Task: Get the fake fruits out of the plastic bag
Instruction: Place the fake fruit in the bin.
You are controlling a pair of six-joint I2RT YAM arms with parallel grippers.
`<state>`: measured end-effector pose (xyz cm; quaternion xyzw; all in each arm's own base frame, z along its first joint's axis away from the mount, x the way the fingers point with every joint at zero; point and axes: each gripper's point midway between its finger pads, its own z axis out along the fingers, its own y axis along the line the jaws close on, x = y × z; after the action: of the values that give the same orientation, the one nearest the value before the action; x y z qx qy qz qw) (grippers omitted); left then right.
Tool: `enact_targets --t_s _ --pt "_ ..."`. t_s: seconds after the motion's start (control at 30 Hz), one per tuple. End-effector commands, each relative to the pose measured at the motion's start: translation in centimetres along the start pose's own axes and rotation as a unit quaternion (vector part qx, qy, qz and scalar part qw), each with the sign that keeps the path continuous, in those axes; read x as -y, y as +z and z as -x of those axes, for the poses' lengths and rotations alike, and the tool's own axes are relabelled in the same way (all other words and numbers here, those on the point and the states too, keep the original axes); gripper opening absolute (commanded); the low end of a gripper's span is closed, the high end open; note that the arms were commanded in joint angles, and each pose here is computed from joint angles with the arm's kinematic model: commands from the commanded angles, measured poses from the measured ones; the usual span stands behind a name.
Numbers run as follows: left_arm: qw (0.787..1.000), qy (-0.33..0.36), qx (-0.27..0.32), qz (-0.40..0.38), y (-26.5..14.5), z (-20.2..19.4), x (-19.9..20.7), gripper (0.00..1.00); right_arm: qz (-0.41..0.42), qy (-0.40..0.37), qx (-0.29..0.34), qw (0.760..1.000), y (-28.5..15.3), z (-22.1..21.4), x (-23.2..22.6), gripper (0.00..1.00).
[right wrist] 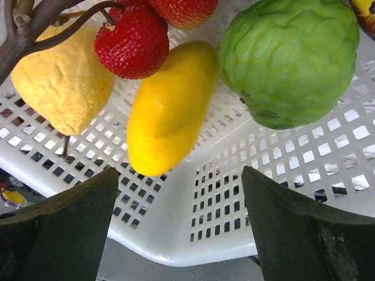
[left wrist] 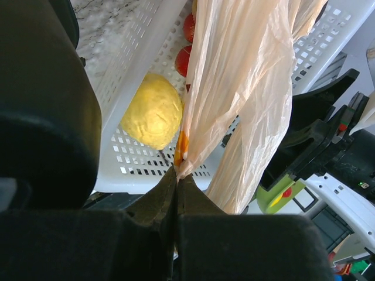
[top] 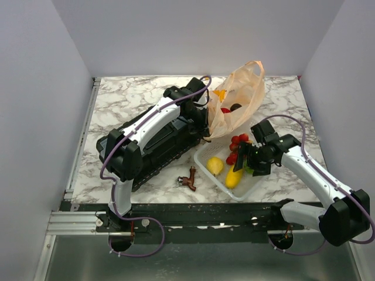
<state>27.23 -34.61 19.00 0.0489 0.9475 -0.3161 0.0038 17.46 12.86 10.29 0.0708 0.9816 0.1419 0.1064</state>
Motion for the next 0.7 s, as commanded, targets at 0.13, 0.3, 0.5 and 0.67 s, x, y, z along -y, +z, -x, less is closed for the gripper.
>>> enact_targets --t_s 0.13,0.3,0.5,0.67 --pt "1.000 0.015 0.013 -0.016 -1.6 -0.2 1.2 0.00 -0.007 -0.025 0.054 0.998 -3.1 3.2 -1.2 0.92" --pt "1.000 0.016 0.013 -0.016 -1.5 -0.3 1.2 0.00 -0.015 -0.039 0.095 0.995 -5.4 5.7 -2.0 0.94" --pt "0.999 0.013 0.022 -0.019 -1.8 0.0 1.6 0.00 -0.019 -0.062 0.189 0.980 -9.8 11.4 -4.1 0.85" --pt "0.999 0.012 0.030 -0.027 -2.1 0.4 2.2 0.00 0.000 -0.072 0.247 0.966 -11.1 17.1 -7.6 0.72"
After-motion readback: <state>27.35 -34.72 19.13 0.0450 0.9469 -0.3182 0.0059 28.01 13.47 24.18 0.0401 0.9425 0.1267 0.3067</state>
